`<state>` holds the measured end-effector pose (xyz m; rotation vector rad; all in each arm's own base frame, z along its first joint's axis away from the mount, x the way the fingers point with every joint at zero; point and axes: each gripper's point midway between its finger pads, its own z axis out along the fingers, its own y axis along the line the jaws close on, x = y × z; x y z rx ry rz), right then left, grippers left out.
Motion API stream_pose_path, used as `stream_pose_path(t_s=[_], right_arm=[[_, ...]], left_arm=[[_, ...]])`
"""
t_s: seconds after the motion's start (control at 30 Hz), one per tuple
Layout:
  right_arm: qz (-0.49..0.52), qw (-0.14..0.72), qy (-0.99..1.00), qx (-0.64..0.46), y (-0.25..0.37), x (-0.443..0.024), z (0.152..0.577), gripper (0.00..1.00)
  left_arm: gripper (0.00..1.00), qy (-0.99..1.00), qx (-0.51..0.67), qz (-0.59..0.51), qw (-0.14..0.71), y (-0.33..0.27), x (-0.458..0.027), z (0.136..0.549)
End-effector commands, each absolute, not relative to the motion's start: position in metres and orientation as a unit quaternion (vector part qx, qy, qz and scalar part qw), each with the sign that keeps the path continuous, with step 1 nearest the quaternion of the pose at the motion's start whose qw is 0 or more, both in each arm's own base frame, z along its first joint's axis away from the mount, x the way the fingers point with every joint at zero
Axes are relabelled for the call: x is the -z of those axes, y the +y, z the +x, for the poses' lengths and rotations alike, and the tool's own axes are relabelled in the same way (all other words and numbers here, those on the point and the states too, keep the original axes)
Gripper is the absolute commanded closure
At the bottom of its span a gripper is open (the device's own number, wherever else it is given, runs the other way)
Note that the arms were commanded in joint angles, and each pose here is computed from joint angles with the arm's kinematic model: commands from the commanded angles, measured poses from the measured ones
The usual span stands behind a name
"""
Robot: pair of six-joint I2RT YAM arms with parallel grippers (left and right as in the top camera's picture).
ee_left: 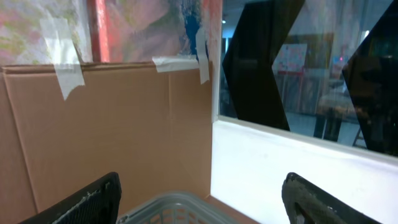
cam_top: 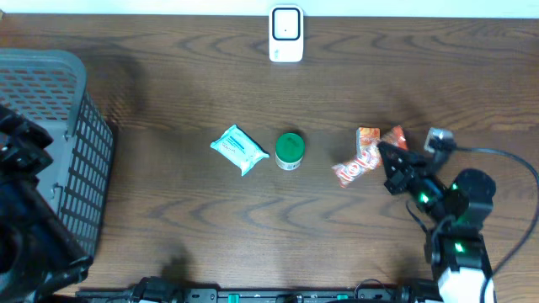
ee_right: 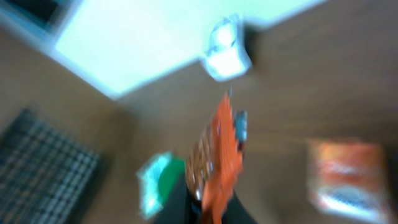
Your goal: Scan the item barcode
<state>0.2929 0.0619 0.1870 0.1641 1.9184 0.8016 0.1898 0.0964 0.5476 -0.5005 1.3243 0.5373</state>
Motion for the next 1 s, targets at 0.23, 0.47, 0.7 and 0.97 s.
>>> stream_pose_path(t_s=[0.23, 0.47, 0.7, 0.97], right_arm=[[0.126, 0.595, 0.792, 0.054, -0.049, -0.229, 0.288, 0.98], [0.125, 0.551, 0.812, 0.150, -0.067, -0.206, 0.309, 0.99], [0.104, 0.464, 0.820, 0.318, -0.059, -0.168, 0.325, 0.98], [-0.093, 0.411, 0.846, 0.328, 0.053, -0.105, 0.342, 0.99]], left_arm=[[0.17, 0.602, -0.238, -0.234, 0.725, 0.096, -0.540, 0.195], [0.17, 0.602, -0.238, -0.234, 0.725, 0.096, -0.540, 0.195], [0.17, 0.599, -0.229, -0.242, 0.728, 0.096, -0.540, 0.195], [0.17, 0.598, -0.222, -0.247, 0.730, 0.096, -0.539, 0.195]])
